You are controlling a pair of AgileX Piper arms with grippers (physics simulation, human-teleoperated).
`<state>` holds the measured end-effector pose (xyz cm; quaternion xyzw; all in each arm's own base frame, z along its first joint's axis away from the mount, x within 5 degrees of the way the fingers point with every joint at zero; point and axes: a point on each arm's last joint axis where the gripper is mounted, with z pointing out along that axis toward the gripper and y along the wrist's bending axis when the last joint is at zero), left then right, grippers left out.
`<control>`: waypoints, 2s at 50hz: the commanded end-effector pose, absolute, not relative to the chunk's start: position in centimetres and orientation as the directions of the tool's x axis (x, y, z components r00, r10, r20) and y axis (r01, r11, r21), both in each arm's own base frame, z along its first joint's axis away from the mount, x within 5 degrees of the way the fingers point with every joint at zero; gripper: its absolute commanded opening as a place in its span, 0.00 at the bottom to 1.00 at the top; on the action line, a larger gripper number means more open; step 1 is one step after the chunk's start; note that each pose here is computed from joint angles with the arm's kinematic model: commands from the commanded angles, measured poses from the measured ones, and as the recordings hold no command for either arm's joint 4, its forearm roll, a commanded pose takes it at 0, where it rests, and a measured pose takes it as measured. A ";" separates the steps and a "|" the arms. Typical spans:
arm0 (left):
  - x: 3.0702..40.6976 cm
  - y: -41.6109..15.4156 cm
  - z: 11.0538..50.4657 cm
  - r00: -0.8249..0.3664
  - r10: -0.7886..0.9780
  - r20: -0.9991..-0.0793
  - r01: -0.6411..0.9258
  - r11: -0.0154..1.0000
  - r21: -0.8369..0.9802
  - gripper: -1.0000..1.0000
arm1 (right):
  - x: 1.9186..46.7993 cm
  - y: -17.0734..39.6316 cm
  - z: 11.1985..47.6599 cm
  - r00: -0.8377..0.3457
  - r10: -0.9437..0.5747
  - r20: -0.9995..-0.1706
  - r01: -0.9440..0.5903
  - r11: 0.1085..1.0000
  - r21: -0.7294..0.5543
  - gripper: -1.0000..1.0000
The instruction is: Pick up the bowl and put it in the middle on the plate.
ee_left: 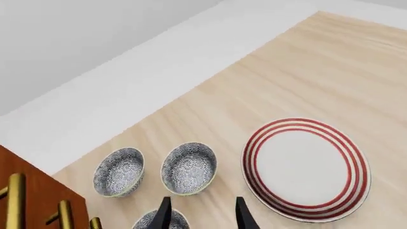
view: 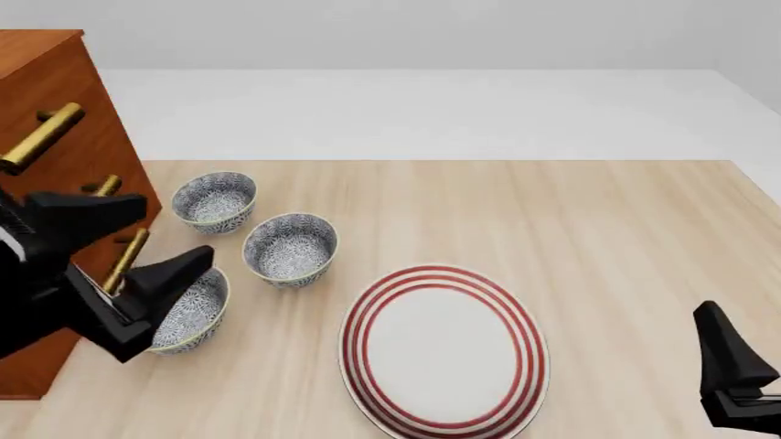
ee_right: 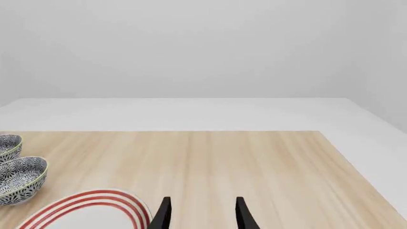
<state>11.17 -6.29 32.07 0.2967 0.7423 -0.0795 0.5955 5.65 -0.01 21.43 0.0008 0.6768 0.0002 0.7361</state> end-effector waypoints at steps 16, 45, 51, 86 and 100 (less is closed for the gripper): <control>16.6 -10.7 28.7 -0.169 0.551 -0.817 0.651 0.685 0.327 1.00 | 5.6 0.0 21.4 0.085 0.000 -0.996 0.001 1.000 0.001 1.00; 19.9 -12.3 23.9 -0.191 0.717 -0.670 0.724 0.564 0.397 1.00 | 5.6 0.0 21.4 0.085 0.001 -0.996 0.001 1.000 0.001 1.00; 20.7 -11.3 23.7 -0.189 0.742 -0.643 0.707 0.558 0.436 1.00 | 5.6 0.0 21.4 0.085 0.001 -0.996 0.001 1.000 0.001 1.00; 24.1 -11.2 18.7 -0.156 0.822 -0.548 0.719 0.475 0.507 1.00 | 5.6 0.0 21.4 0.085 0.001 -0.996 0.001 1.000 0.001 1.00; 25.5 -11.2 18.1 -0.163 0.830 -0.534 0.716 0.471 0.514 1.00 | 5.6 0.0 21.4 0.085 0.001 -0.996 0.001 1.000 0.001 1.00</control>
